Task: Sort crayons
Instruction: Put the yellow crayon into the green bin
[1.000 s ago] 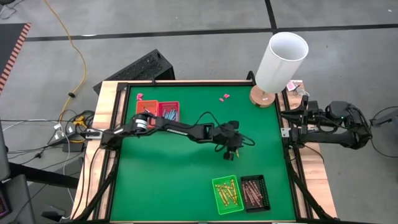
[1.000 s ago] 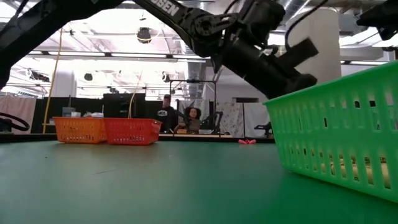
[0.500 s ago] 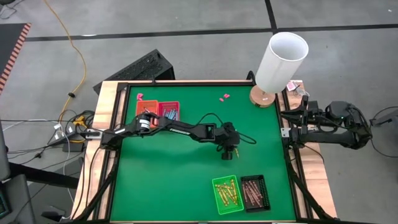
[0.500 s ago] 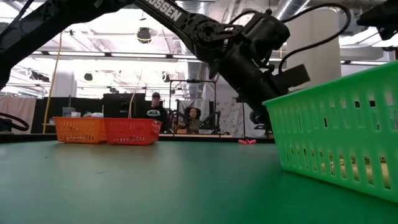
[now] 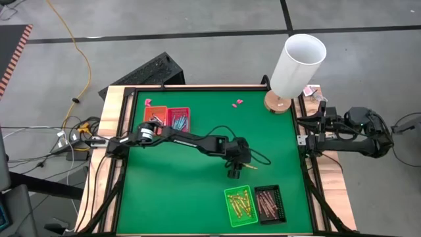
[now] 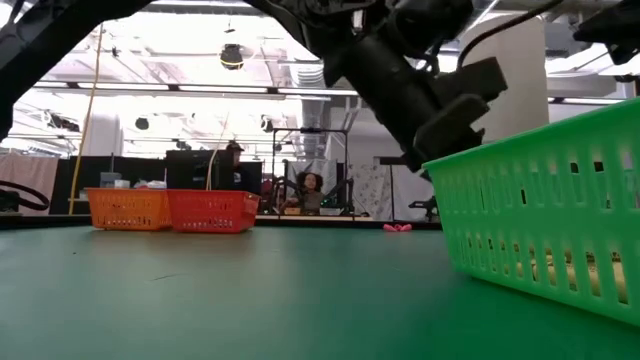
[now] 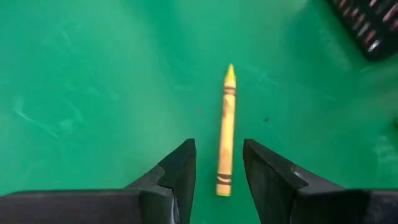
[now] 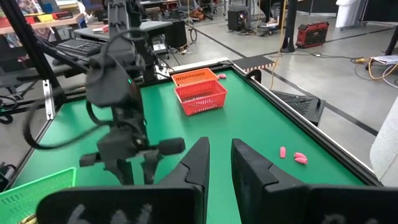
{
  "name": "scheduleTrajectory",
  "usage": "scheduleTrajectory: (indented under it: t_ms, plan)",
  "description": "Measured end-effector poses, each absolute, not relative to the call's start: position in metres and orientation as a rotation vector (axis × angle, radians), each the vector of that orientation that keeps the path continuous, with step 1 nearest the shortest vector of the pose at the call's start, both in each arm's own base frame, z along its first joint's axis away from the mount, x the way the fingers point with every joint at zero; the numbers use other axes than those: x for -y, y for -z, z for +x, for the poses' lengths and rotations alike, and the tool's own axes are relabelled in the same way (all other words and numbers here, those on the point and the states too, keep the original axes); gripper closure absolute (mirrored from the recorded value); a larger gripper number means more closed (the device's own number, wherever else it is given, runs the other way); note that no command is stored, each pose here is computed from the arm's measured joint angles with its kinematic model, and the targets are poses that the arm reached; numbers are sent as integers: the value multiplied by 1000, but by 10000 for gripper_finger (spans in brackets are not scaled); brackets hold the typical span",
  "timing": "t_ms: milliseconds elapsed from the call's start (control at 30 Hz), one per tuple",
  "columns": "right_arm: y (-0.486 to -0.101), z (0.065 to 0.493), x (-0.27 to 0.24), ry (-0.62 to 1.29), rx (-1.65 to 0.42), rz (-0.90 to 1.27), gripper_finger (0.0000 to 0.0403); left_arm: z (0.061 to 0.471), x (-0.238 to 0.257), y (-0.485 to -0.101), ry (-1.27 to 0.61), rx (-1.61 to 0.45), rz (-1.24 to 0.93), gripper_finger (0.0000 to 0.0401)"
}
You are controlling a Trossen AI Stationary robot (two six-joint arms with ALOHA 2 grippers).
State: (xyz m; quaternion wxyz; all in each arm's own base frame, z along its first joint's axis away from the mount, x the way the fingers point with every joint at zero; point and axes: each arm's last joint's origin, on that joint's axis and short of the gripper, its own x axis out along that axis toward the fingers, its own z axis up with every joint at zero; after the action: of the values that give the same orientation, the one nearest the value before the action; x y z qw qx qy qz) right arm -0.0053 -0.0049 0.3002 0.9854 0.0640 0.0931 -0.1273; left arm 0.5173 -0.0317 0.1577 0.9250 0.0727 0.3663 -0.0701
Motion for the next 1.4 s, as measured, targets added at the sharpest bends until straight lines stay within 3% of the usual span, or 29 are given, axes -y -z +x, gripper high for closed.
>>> scheduleTrajectory:
  t_ms: [200, 600, 1400]
  plan:
    - [-300, -5, 5, 256, -187, 129, 335, 519, 35, -167, 115, -696, 148, 278]
    - [-300, -5, 5, 256, -188, 129, 335, 522, 40, -167, 276, -635, 242, 278]
    - [-300, -5, 5, 255, -187, 129, 335, 517, 38, -117, 284, -727, 209, 291]
